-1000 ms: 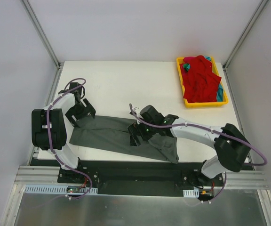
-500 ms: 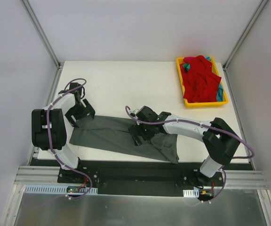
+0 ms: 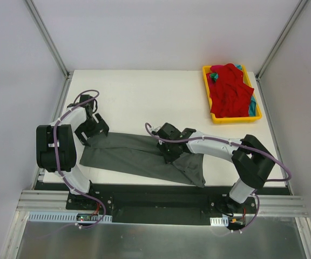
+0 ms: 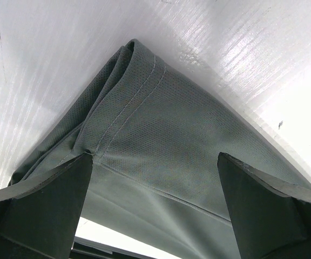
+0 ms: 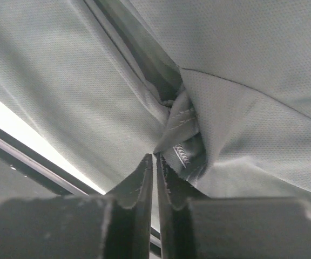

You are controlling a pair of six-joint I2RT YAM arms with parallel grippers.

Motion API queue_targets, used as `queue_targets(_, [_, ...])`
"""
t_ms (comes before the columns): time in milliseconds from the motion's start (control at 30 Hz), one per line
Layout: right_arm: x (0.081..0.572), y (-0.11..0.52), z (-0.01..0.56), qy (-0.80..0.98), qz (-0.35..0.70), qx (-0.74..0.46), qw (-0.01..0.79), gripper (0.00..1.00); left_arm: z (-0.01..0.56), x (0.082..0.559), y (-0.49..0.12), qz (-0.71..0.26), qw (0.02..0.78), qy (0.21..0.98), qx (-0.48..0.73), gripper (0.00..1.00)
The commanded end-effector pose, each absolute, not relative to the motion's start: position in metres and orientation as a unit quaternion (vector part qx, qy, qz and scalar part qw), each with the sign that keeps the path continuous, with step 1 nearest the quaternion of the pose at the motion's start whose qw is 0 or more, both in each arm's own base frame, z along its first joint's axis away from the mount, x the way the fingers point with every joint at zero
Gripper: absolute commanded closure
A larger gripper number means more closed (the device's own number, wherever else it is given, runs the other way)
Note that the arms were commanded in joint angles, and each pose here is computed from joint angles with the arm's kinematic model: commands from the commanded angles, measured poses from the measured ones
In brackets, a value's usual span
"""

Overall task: Fold and stack the t-shirts
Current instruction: Fold the other side of the tshirt into a rectangle

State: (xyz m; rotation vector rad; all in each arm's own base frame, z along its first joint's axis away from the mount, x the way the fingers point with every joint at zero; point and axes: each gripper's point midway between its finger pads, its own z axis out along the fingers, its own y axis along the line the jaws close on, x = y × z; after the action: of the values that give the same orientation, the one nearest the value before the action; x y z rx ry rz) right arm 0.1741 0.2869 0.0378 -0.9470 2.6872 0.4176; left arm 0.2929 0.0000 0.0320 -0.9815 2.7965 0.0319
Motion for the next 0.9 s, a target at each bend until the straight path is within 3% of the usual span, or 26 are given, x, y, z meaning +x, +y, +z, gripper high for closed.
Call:
queue_targets(0, [0.186, 0.284, 0.060, 0.930, 0.123, -0.306, 0.161, 0.99, 0.032, 0.292, 0.004, 0.020, 0.087, 0.941, -0.328, 0.01])
queue_targets(500, [0.175, 0.303, 0.075, 0.932, 0.119, -0.298, 0.171, 0.99, 0.030, 0.293, 0.004, 0.023, 0.084, 0.940, -0.331, 0.01])
queue_targets(533, [0.178, 0.301, 0.075, 0.934, 0.107, -0.292, 0.177, 0.96, 0.030, 0.293, 0.005, 0.022, 0.084, 0.940, -0.331, 0.01])
queue_targets(667, [0.191, 0.288, 0.081, 0.937, 0.069, -0.264, 0.217, 0.63, 0.030, 0.292, 0.004, 0.021, 0.083, 0.940, -0.331, 0.01])
queue_targets(767, [0.195, 0.285, 0.084, 0.936, 0.064, -0.259, 0.230, 0.54, 0.030, 0.293, 0.004, 0.020, 0.084, 0.939, -0.332, 0.01])
queue_targets(867, [0.195, 0.289, 0.079, 0.938, 0.066, -0.257, 0.224, 0.53, 0.029, 0.293, 0.003, 0.019, 0.082, 0.939, -0.333, 0.01])
